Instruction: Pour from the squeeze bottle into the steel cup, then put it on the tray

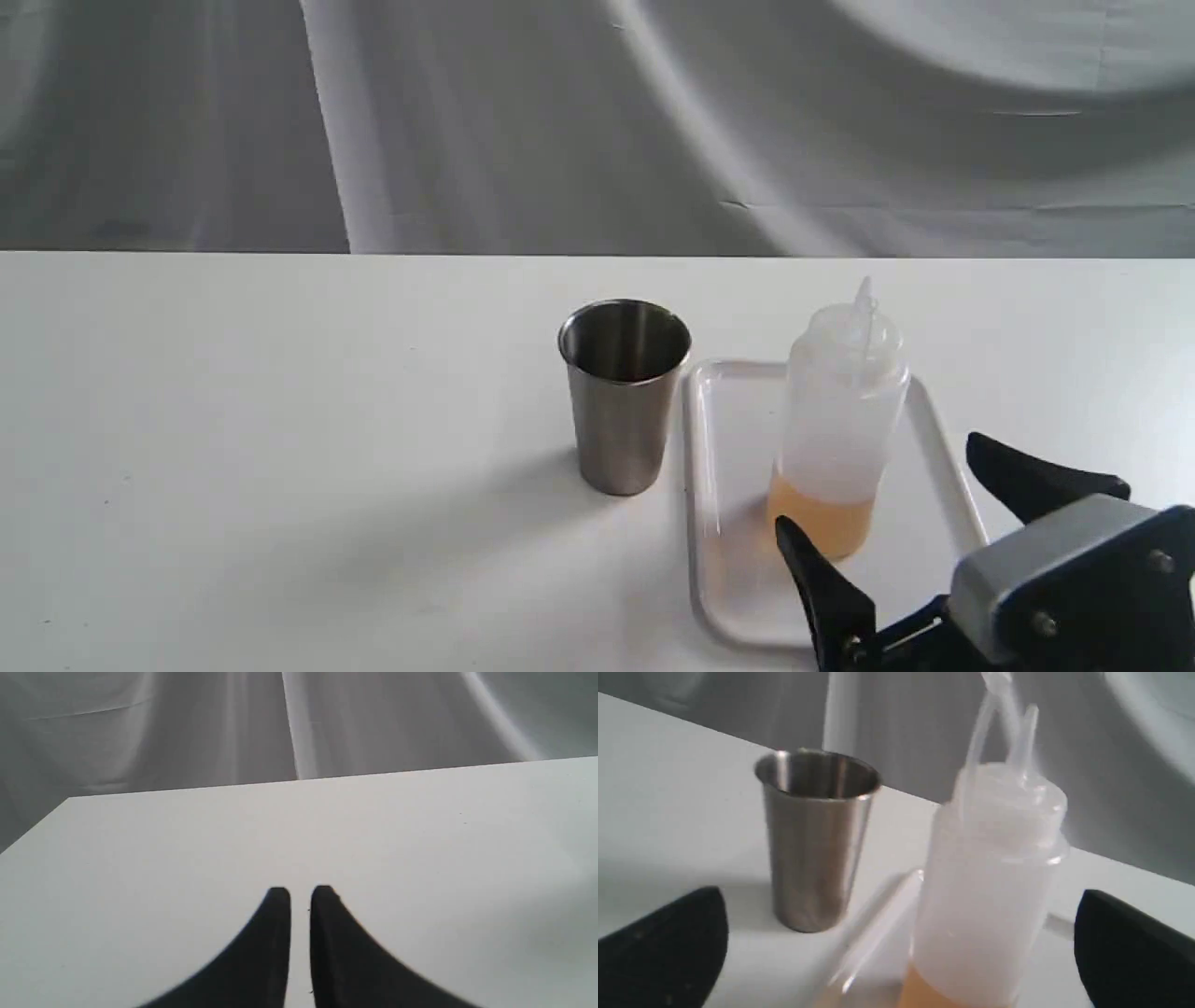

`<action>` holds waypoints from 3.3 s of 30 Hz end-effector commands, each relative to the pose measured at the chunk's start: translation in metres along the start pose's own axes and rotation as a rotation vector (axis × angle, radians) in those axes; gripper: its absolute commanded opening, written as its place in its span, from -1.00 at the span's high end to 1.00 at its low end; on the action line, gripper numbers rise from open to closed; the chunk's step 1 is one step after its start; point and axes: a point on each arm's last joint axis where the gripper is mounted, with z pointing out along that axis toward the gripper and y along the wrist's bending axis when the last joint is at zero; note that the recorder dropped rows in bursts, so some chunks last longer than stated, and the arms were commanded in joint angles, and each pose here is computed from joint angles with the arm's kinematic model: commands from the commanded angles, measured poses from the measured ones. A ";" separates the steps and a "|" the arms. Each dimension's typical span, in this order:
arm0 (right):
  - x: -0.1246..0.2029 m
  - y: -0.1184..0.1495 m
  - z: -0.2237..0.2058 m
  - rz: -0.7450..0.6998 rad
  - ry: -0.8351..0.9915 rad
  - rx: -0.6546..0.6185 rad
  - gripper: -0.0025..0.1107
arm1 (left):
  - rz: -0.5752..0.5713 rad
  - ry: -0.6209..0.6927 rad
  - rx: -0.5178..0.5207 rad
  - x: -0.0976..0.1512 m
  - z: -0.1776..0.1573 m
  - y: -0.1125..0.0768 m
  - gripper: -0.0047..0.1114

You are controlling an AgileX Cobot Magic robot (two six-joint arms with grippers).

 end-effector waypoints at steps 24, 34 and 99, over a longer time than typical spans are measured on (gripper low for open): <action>-0.055 0.026 -0.094 0.130 -0.193 -0.600 -0.90 | 0.001 -0.008 0.002 0.001 0.000 0.000 0.78; -0.045 0.030 -0.103 0.174 -0.032 -0.708 -0.90 | 0.001 -0.008 0.002 0.001 0.000 0.000 0.78; -0.018 0.008 -0.121 0.189 0.104 -0.657 0.96 | 0.001 -0.008 0.002 0.001 0.000 0.000 0.78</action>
